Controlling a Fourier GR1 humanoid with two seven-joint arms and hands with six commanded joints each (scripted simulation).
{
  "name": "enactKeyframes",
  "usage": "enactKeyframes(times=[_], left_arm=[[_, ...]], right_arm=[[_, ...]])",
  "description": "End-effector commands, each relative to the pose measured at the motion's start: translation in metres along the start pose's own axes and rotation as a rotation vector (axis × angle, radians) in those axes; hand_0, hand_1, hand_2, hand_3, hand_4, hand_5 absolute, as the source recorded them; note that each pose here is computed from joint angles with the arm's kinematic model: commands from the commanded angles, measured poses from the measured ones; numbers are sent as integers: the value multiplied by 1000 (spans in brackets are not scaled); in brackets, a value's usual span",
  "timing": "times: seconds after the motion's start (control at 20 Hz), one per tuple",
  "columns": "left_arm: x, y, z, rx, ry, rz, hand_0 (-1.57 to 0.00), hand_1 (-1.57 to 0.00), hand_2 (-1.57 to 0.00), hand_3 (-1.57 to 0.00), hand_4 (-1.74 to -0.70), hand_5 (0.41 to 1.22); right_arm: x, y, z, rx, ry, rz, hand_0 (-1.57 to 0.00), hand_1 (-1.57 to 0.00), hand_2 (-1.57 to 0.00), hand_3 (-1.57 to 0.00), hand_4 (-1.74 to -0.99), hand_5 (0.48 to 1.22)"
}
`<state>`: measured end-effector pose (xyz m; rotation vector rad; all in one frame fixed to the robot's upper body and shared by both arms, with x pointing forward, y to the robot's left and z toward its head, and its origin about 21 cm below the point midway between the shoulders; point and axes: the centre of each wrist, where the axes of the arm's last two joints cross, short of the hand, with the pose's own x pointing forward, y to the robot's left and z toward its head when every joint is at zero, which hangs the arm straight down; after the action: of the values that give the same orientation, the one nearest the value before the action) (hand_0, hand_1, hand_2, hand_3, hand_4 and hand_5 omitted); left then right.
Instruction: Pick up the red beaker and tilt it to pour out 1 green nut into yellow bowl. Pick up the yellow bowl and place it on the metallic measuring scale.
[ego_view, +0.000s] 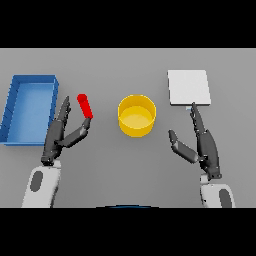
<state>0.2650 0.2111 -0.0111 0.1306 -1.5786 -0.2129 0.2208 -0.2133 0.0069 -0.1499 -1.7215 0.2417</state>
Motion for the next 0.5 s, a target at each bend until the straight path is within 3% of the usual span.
enactKeyframes(times=[0.0,0.45], left_arm=[[-1,0,-7,1,-9,-9,1,1,1,1,-1153,638],[-14,-10,-57,6,9,-9,1,1,1,1,-1194,631]], right_arm=[[-1,2,2,6,1,-1,1,1,1,1,-1193,658],[-2,-2,-1,-6,3,5,1,1,1,1,-1247,672]])
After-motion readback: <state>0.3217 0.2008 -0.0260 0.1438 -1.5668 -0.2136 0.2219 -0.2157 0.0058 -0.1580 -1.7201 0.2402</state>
